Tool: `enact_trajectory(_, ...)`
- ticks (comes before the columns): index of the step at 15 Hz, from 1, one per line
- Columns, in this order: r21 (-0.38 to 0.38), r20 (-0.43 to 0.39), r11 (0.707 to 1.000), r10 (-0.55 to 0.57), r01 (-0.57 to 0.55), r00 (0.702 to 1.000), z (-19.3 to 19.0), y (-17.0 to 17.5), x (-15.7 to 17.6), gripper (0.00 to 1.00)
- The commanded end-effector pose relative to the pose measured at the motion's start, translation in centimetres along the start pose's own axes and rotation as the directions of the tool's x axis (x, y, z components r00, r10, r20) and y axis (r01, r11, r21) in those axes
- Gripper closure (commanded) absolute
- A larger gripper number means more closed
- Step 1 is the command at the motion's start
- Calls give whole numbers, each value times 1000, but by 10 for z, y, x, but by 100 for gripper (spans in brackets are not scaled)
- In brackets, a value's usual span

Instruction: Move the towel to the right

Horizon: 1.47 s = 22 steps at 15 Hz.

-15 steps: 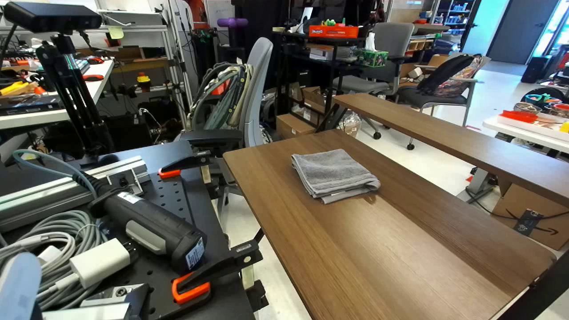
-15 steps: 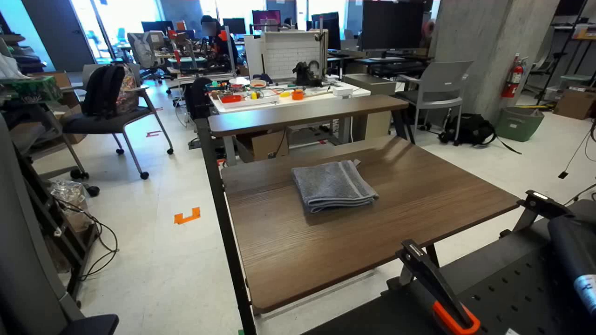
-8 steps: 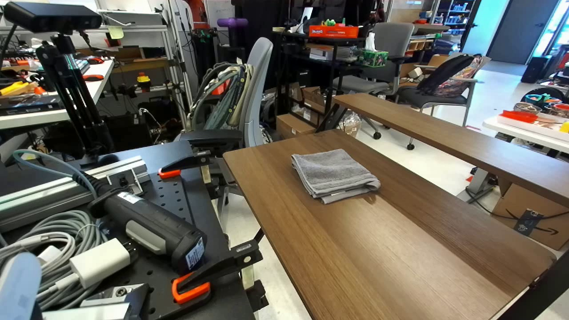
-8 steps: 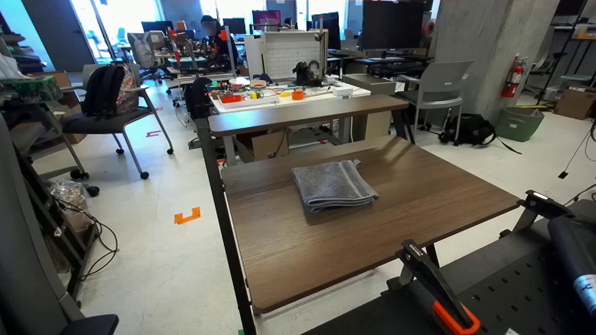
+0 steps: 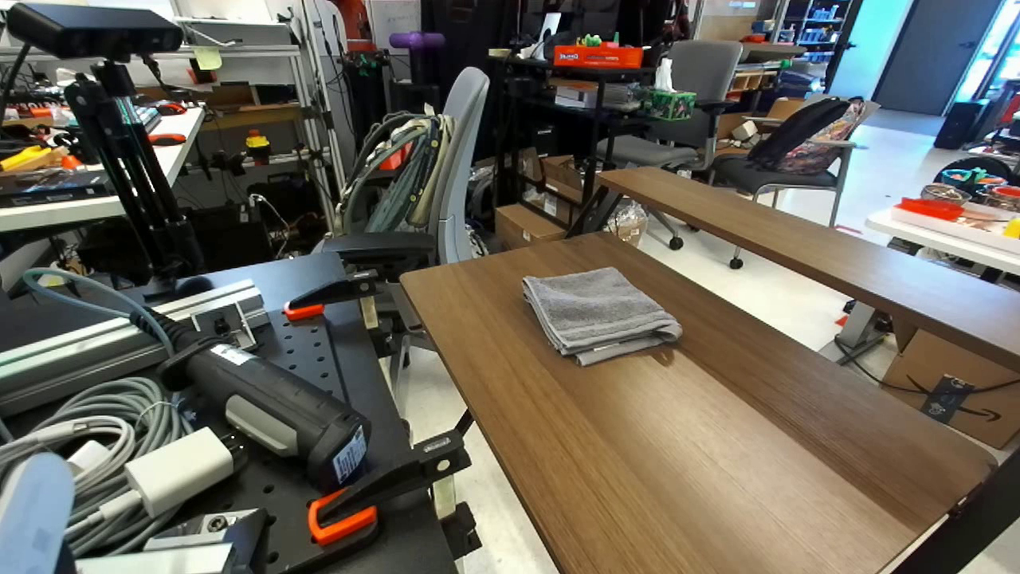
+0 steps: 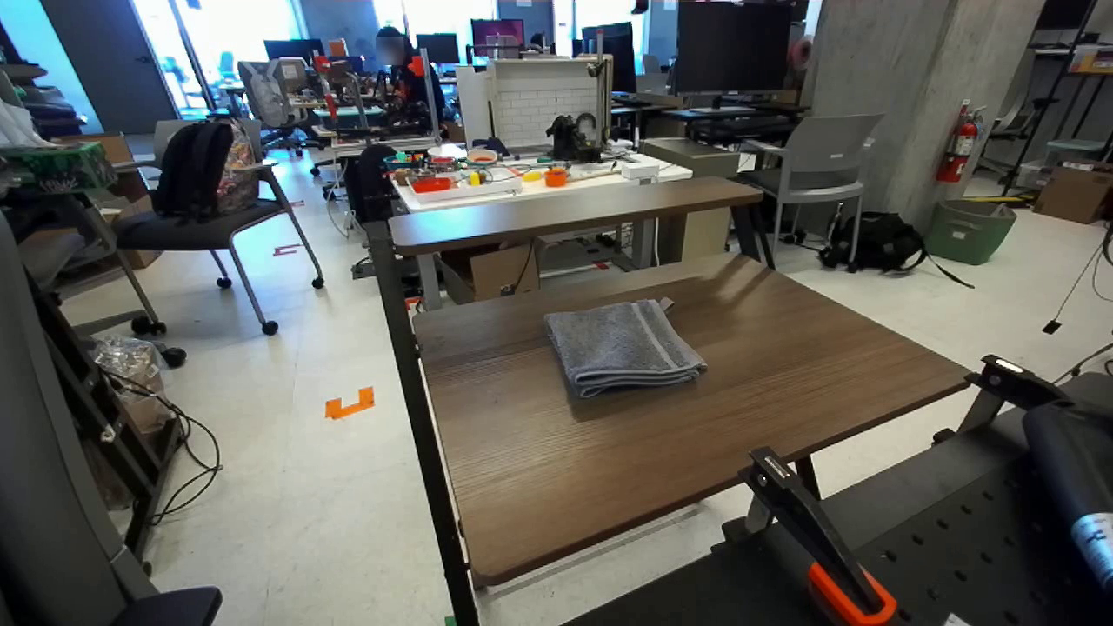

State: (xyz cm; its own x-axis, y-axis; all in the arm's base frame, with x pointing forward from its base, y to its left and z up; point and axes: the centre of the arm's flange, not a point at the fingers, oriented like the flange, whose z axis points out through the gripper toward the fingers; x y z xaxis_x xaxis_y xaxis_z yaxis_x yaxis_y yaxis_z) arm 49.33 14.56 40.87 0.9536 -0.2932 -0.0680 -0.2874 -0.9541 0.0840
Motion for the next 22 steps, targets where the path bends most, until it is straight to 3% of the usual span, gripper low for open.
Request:
enact_trajectory(1, 90, 13, 995, 44, -45, 999, 19, -32, 54, 0)
enact_trajectory(5, 183, -31, 979, 101, -94, 994, 72, -49, 109, 0)
enact_trajectory(9, 221, -67, 965, 159, -141, 985, 136, -48, 154, 0)
enact_trajectory(16, 128, -26, 975, 185, -180, 982, 233, -32, 194, 0)
enact_trajectory(22, 89, 6, 979, 182, -182, 983, 284, -27, 215, 0)
